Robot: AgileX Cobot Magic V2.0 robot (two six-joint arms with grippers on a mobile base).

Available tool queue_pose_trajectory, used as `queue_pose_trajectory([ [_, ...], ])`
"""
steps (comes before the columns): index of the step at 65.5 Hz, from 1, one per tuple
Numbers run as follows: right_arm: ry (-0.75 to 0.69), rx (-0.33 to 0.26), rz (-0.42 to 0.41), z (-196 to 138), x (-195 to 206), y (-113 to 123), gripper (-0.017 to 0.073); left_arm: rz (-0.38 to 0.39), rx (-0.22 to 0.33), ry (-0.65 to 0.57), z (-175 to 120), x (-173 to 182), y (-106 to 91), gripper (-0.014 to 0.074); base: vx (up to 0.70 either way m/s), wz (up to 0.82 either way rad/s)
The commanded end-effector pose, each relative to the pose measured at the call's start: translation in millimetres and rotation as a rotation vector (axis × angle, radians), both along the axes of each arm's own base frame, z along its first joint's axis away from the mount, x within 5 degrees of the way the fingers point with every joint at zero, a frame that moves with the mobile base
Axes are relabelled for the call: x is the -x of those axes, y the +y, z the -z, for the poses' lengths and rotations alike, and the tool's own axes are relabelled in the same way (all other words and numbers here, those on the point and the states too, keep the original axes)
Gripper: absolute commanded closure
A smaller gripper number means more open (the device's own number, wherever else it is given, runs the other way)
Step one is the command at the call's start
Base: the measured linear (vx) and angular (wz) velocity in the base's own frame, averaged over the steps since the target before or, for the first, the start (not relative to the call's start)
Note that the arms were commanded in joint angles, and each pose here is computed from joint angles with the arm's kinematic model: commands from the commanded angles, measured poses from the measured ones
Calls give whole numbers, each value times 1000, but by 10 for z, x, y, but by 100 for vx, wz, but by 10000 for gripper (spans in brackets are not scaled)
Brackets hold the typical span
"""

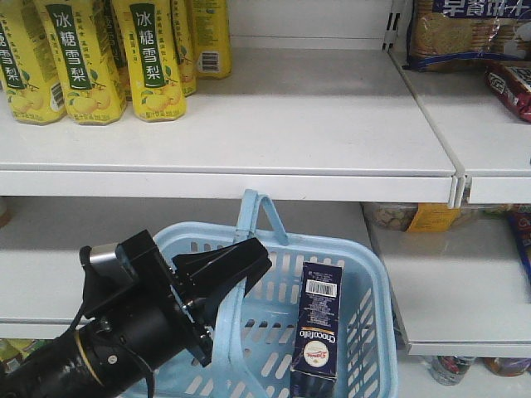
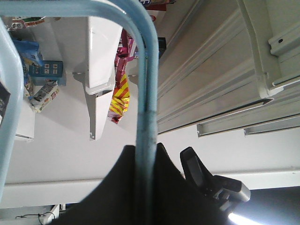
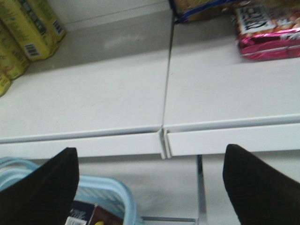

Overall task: Left arm holds basket, right arm returns cookies
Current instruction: 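Reach the right gripper down into the basket over the cookie box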

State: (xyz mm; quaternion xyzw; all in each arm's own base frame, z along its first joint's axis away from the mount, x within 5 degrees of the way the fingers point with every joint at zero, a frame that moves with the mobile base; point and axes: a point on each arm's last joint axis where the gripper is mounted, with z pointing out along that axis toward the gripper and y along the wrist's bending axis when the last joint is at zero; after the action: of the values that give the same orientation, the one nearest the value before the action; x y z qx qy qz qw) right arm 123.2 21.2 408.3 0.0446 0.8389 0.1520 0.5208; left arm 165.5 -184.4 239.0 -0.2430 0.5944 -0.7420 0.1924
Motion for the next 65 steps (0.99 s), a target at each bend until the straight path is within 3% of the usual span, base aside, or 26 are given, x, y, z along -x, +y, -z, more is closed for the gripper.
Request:
queue_pose_trajectory([
  [1,-14,-51,-52,-67,-76,104,-25,-12,275,-200,-389,37,81,596,0,0],
  [16,181,-87,-229,128,-204,457,-25,-12,275,-200,-389,37,81,596,0,0],
  [26,339,-100,-289,294,-287,673,-25,-12,275,-200,-389,37,81,596,0,0],
  [40,500,-109,-309,487,-397,888,-25,-12,275,-200,-389,37,81,596,0,0],
  [65,639,-97,-325,702,-536,1221,-25,-12,275,-200,-389,37,81,596,0,0],
])
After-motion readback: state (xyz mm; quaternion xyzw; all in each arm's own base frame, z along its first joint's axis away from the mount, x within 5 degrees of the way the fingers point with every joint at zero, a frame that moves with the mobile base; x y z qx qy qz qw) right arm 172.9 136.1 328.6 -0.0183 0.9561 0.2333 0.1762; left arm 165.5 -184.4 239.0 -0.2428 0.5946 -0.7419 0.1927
